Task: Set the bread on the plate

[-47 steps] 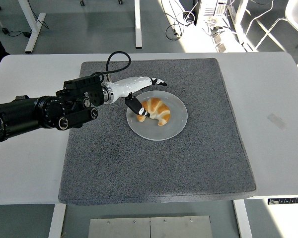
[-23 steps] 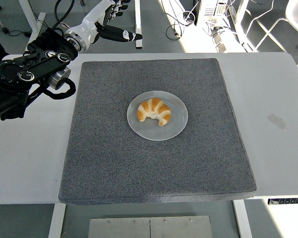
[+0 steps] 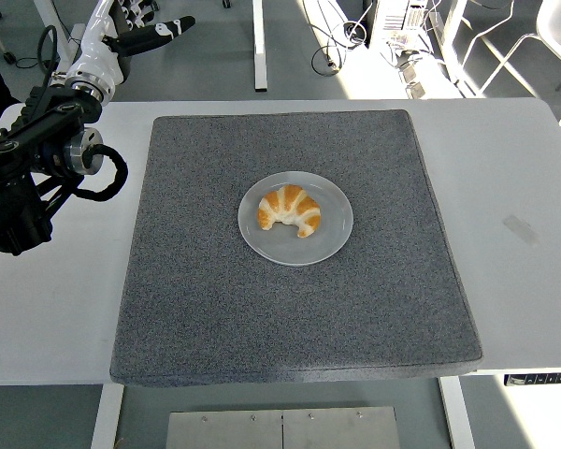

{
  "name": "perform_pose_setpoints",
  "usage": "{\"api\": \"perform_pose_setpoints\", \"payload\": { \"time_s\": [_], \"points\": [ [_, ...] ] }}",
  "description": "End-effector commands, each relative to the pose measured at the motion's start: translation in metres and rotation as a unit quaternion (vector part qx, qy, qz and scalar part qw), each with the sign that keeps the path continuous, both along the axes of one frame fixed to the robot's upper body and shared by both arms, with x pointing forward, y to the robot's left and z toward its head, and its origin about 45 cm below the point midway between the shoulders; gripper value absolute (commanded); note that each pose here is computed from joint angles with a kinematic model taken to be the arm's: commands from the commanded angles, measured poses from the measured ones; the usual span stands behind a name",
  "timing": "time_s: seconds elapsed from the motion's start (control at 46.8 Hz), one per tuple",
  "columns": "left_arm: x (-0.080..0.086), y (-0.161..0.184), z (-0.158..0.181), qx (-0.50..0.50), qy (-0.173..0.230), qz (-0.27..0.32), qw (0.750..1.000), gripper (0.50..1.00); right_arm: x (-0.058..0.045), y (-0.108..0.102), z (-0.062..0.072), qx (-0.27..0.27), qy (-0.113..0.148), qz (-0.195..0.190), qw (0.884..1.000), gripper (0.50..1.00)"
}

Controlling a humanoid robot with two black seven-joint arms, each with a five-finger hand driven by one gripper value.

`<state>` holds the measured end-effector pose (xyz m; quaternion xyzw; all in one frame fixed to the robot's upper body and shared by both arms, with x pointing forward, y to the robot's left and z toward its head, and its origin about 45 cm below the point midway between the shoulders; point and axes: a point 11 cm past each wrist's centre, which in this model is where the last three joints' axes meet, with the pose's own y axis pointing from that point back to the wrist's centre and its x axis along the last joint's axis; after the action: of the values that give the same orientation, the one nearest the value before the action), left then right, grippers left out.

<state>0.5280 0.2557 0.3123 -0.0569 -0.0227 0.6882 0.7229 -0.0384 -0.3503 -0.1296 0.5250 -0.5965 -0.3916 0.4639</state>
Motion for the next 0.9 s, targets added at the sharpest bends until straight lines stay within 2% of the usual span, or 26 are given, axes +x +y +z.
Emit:
{"api": "perform_pose_setpoints", "payload": {
  "time_s": [0.0,0.171,0.427,0.748,0.876],
  "points": [
    [0.002,0.013,0.0,-0.015,-0.002,0.013,1.0,0.972,0.0,0.0,0.0,0.0,0.0,0.0,1.0,1.0],
    [0.005,0.038,0.001,-0.098,-0.003,0.037,0.995,0.972,0.0,0.0,0.0,0.0,0.0,0.0,1.0,1.0],
    [0.001,0.046,-0.008,-0.177,-0.007,0.054,0.983,0.972,0.0,0.0,0.0,0.0,0.0,0.0,1.0,1.0],
    [0.002,0.023,-0.025,-0.227,0.004,0.059,0.972,0.972,0.0,0.0,0.0,0.0,0.0,0.0,1.0,1.0],
    [0.001,0.024,-0.027,-0.227,0.001,0.06,0.972,0.972,0.0,0.0,0.0,0.0,0.0,0.0,1.0,1.0]
  ]
}}
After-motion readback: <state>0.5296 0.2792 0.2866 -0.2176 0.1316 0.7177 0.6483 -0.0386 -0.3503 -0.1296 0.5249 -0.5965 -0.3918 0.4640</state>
